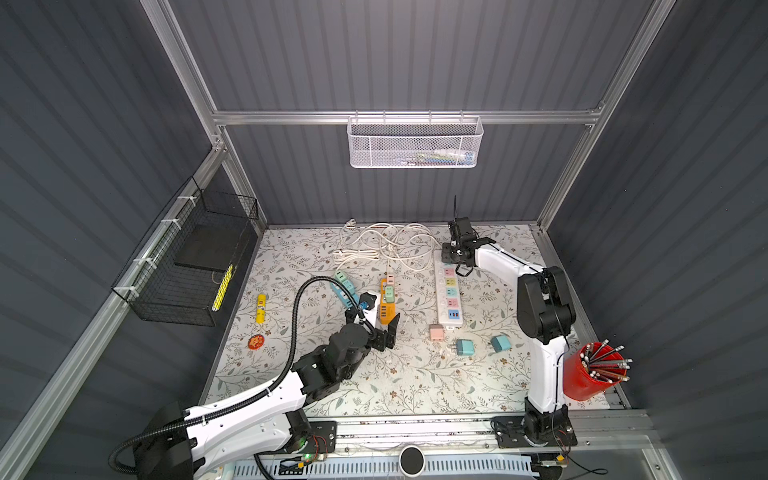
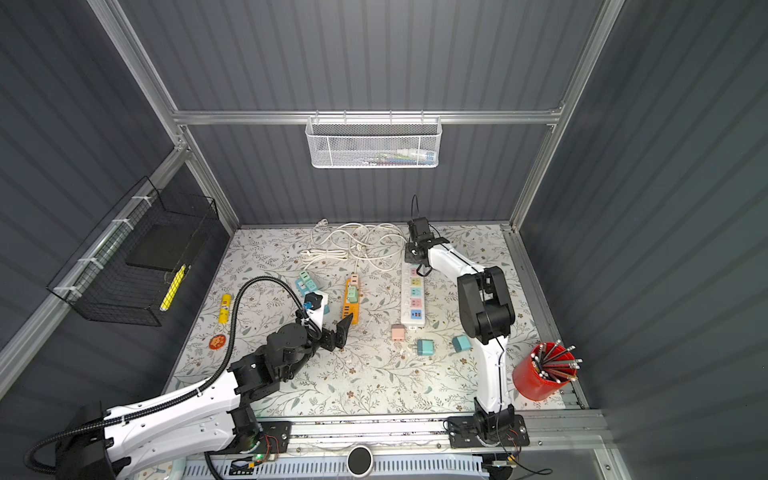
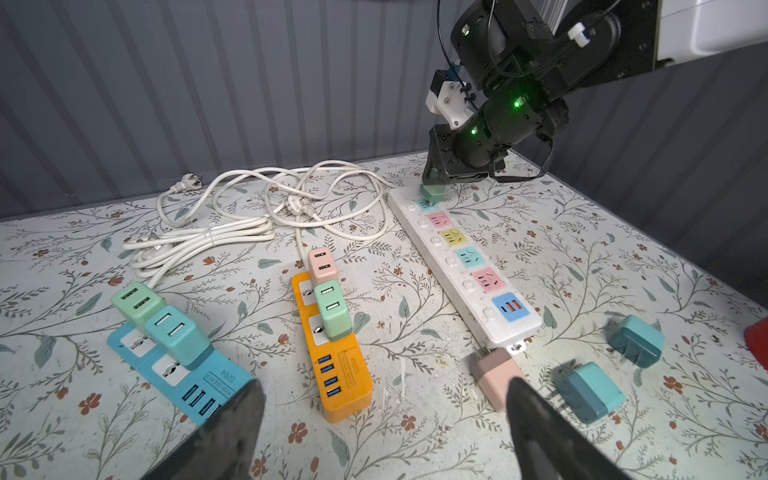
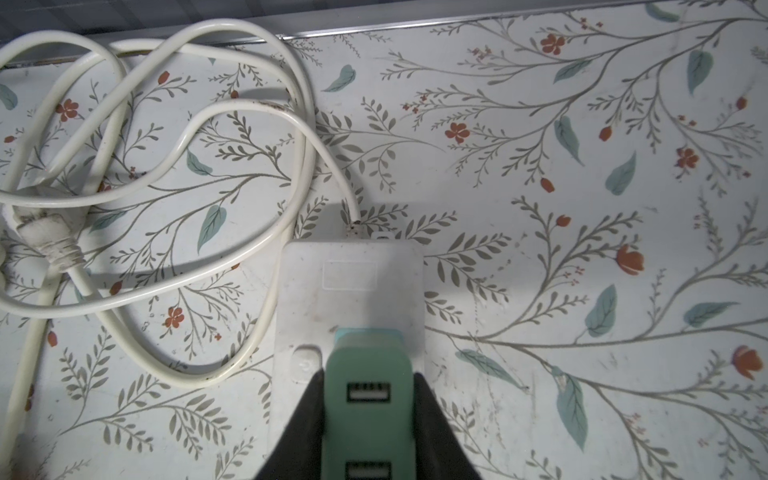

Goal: Insert the plug
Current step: 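Press the green adapter down into the teal socket, then open the right gripper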

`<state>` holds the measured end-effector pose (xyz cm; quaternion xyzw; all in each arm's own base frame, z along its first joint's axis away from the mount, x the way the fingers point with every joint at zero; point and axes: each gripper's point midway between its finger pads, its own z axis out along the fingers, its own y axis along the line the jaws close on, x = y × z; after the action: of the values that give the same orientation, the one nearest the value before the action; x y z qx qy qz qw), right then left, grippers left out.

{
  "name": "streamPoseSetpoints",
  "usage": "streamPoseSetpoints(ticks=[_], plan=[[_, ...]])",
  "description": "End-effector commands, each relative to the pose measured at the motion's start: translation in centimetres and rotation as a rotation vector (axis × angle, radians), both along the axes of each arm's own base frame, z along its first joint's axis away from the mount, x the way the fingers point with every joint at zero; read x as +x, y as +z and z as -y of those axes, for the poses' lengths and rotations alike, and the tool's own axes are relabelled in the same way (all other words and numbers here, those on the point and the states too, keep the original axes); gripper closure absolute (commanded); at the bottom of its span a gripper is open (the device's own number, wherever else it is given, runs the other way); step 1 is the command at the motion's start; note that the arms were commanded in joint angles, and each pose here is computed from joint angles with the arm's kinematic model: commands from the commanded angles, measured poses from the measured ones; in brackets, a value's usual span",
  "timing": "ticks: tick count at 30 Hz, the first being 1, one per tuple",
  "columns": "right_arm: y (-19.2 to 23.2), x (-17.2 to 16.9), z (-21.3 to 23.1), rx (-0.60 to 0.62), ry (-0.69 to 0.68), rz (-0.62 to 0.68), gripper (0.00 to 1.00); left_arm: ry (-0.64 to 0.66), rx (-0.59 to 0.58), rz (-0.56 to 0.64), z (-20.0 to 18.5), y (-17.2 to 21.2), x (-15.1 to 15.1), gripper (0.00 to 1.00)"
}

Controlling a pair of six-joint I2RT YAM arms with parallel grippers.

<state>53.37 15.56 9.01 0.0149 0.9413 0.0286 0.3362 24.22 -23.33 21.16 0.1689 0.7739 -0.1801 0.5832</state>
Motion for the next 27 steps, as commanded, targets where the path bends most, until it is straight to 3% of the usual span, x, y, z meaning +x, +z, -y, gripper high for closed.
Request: streamPoseSetpoints(ticks=[1,18,27], plan=[[-0.7,0.0,-0.3,-0.01,0.016,-0.026,0.88,-0.003,-0.001,0.013,0.0,0.2,0.2,0.09],[-2.7,-0.9,-1.8,-0.029,0.037,-0.057,0.88,0.006,-0.008,0.009,-0.3,-0.3,0.4,0.08],[-2.5,-2.0,-1.1,-0.07,0.054,-0.057,0.88,0.02,-0.008,0.009,-0.8,-0.5,0.4,0.02]])
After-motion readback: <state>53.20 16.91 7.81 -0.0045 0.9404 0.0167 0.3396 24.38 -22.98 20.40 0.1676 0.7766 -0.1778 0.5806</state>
